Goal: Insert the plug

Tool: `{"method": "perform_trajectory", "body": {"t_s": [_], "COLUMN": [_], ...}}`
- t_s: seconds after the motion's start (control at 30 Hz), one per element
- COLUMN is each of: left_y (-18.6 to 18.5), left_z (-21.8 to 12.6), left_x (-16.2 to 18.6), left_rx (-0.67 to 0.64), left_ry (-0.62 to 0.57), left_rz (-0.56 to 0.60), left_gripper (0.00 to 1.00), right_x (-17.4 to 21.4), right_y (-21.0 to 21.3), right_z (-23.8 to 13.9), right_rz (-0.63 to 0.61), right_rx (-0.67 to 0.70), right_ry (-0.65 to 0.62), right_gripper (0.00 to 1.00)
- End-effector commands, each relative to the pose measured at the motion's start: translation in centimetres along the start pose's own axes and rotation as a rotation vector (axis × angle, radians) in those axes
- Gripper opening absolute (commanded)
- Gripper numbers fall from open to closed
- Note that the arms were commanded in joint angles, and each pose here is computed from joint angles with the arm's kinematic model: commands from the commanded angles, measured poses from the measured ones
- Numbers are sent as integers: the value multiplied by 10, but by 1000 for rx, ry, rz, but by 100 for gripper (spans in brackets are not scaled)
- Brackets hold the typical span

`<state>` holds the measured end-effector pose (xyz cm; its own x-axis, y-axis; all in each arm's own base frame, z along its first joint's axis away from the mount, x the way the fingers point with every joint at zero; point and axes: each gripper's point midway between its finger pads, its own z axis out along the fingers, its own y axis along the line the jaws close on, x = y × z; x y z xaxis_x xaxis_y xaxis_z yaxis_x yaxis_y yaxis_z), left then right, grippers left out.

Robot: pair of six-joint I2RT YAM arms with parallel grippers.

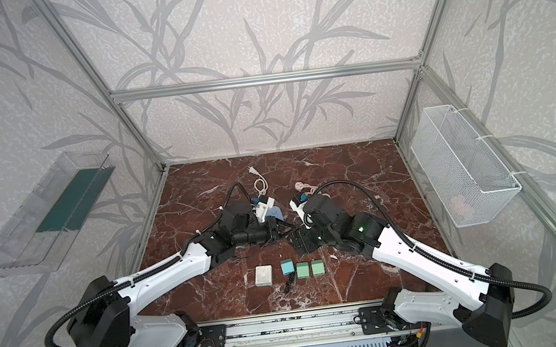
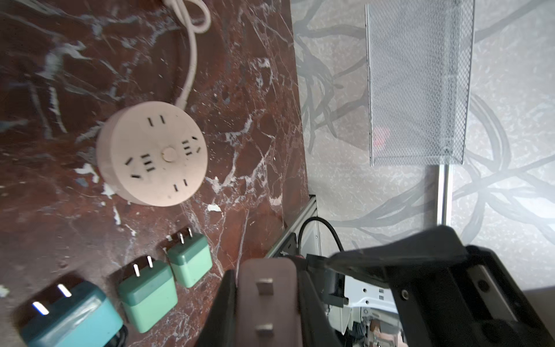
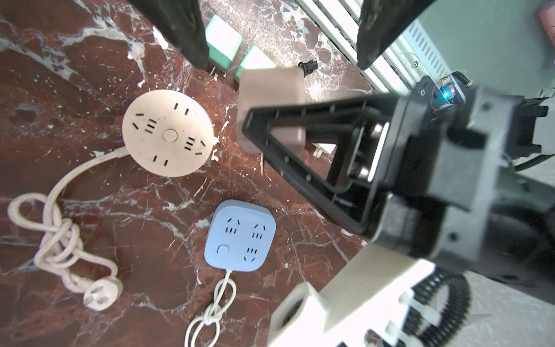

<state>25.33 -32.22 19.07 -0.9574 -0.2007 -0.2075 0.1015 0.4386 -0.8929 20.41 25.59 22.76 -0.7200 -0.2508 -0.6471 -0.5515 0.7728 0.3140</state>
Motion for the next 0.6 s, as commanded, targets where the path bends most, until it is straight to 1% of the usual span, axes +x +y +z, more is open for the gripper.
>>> {"method": "perform_trajectory", "body": {"t_s": [0.0, 0.1, 0.13, 0.17, 0.27, 0.33, 0.4, 0.57], "left_y": [-4, -5, -7, -6, -8, -10, -11, -22], "left_z": [-20, -33, -36, -36, -37, -38, -42, -55], "left_x": [-36, -63, -69, -72, -75, -74, -73, -72], "left_rx": [81, 183, 219, 228, 237, 237, 248, 275], "left_ry": [-143, -237, -259, -257, -248, -240, -245, -255], "left_rz": [-110, -245, -289, -338, -417, -461, -506, -535], "left_gripper": [0, 0, 0, 0, 0, 0, 0, 0], "right_x": [-12, -21, -27, -31, -42, -49, -55, -73], "right_y": [-4, -2, 2, 5, 9, 9, 11, 4], "right_z": [-10, -12, -13, -13, -11, -10, -10, -26], "right_rz": [-16, -14, -15, -16, -20, -20, -49, -187], "right_rx": [18, 9, -13, -37, -80, -95, -115, -77], "right_ry": [-83, -137, -171, -204, -282, -323, -372, -575], "right_gripper": [78, 77, 77, 76, 73, 72, 71, 71]}}
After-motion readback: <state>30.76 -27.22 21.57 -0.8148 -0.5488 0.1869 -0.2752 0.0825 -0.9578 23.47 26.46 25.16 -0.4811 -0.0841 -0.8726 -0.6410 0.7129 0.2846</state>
